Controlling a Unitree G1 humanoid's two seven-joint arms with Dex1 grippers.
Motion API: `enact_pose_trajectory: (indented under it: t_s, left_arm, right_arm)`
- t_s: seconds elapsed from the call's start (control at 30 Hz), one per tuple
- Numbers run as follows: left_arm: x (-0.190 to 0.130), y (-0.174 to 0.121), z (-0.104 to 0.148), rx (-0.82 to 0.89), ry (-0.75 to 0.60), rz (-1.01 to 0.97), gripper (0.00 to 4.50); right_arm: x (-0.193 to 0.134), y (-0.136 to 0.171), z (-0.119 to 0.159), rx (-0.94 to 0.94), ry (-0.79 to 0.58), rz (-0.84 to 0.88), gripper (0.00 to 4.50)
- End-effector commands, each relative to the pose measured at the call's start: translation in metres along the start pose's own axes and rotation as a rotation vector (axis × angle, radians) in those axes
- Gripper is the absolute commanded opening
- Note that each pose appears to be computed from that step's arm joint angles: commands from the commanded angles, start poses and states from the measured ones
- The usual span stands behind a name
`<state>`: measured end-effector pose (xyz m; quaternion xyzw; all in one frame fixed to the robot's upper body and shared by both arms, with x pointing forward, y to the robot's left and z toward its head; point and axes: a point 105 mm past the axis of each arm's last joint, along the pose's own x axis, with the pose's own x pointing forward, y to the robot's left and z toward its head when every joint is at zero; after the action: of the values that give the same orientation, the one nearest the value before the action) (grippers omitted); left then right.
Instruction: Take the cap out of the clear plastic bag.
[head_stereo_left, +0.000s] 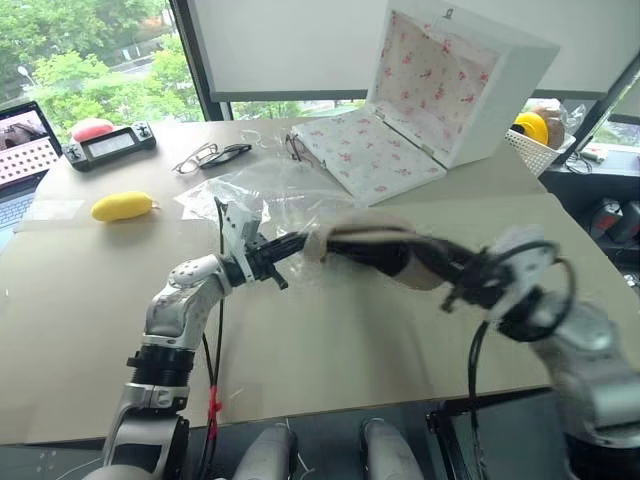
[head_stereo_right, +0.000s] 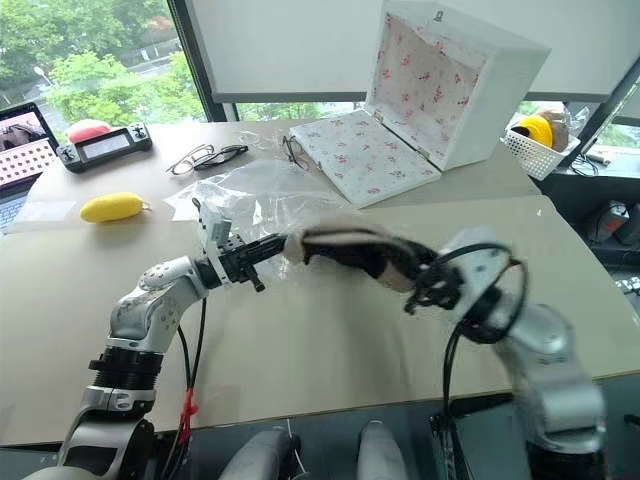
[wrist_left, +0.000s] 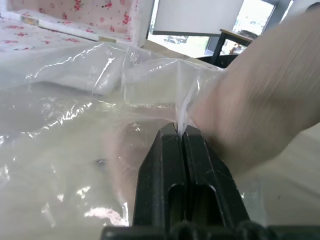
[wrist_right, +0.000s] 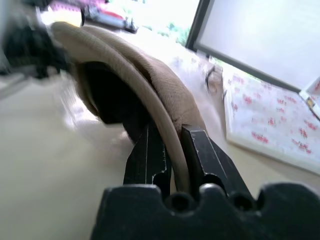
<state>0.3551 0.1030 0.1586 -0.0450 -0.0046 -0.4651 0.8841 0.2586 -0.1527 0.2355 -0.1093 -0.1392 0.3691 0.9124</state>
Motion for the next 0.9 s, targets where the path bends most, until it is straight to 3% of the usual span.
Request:
enact_pose_trajectory:
  t_s: [0.03, 0.33, 0.5, 0.7, 0.9]
  left_arm:
    - [0.002, -0.002, 0.005, 0.028, -0.012, -0.012, 0.00]
    - [-0.033, 0.000, -0.018, 0.221, 0.116, -0.076, 0.00]
    - [-0.065, 0.008, -0.033, 0.462, 0.176, -0.109, 0.00]
    - [-0.118, 0.020, -0.035, 0.785, 0.239, -0.218, 0.00]
    - [-0.154, 0.036, -0.036, 0.838, 0.321, -0.265, 0.00]
  right_arm:
    - [-0.012, -0.008, 0.033, 0.076, -0.131, -0.005, 0.54]
    - [-0.031, -0.066, 0.106, 0.125, -0.418, -0.215, 0.54]
    - [-0.026, -0.075, 0.122, 0.032, -0.411, -0.259, 0.54]
    - [0.025, -0.051, 0.057, -0.636, 0.035, -0.208, 0.54]
    - [0.036, -0.037, -0.004, -1.373, 0.155, -0.157, 0.54]
